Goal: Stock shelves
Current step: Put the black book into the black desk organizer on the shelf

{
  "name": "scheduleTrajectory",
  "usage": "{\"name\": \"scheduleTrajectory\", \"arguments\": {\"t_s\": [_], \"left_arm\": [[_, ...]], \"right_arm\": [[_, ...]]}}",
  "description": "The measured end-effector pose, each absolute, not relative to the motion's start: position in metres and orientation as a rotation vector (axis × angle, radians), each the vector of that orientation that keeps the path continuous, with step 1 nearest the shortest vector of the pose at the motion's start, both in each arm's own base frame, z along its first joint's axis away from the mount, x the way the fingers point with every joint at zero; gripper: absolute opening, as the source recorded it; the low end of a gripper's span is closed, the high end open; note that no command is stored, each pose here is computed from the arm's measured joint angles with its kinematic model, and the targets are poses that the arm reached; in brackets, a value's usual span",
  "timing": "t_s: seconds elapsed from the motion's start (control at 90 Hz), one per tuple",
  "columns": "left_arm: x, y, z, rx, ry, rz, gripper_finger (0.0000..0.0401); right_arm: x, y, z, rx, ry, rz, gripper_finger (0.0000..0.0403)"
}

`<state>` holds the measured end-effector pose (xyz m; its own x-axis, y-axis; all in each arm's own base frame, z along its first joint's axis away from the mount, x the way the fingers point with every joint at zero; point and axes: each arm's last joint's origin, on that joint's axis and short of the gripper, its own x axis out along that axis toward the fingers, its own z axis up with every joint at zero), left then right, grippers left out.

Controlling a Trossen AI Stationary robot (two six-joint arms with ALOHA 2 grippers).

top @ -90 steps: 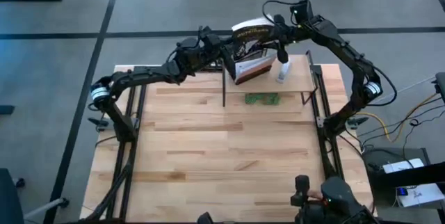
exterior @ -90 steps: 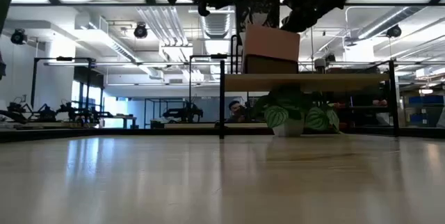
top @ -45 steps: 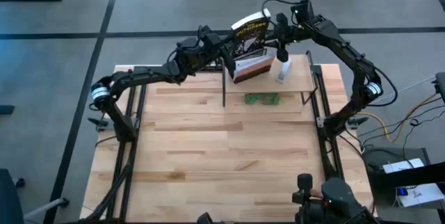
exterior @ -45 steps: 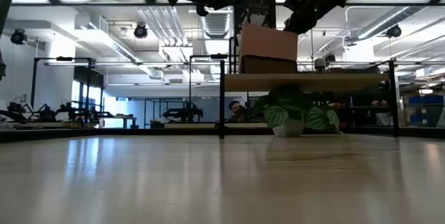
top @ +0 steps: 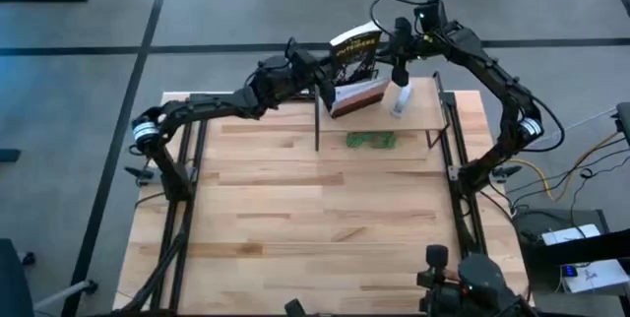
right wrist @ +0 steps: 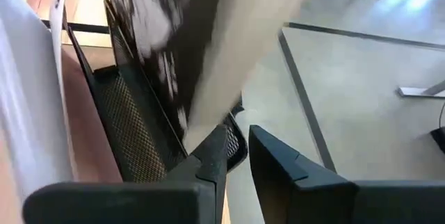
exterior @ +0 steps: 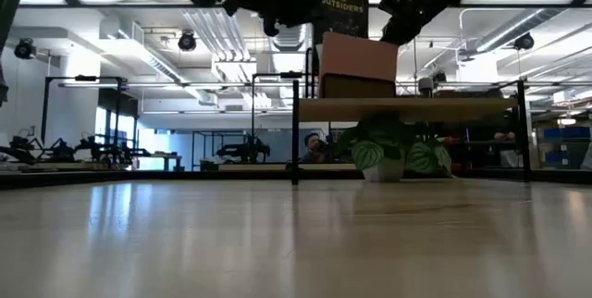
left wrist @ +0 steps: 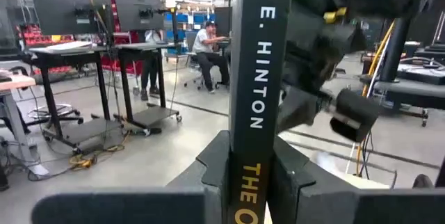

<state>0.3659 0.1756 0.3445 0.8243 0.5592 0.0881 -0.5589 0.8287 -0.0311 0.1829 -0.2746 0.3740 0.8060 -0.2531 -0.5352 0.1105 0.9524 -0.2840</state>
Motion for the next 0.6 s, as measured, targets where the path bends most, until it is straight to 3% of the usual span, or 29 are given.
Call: {"name": "scheduleTrajectory", "arguments": {"t_s": [0.6], "left_arm": [[0.373, 0.18, 0.332, -0.051, -0.085, 0.586, 0.0051]], "right_arm": [[0.181, -0.272, 0.373, -0.219, 0.621, -0.192, 0.0081]]}}
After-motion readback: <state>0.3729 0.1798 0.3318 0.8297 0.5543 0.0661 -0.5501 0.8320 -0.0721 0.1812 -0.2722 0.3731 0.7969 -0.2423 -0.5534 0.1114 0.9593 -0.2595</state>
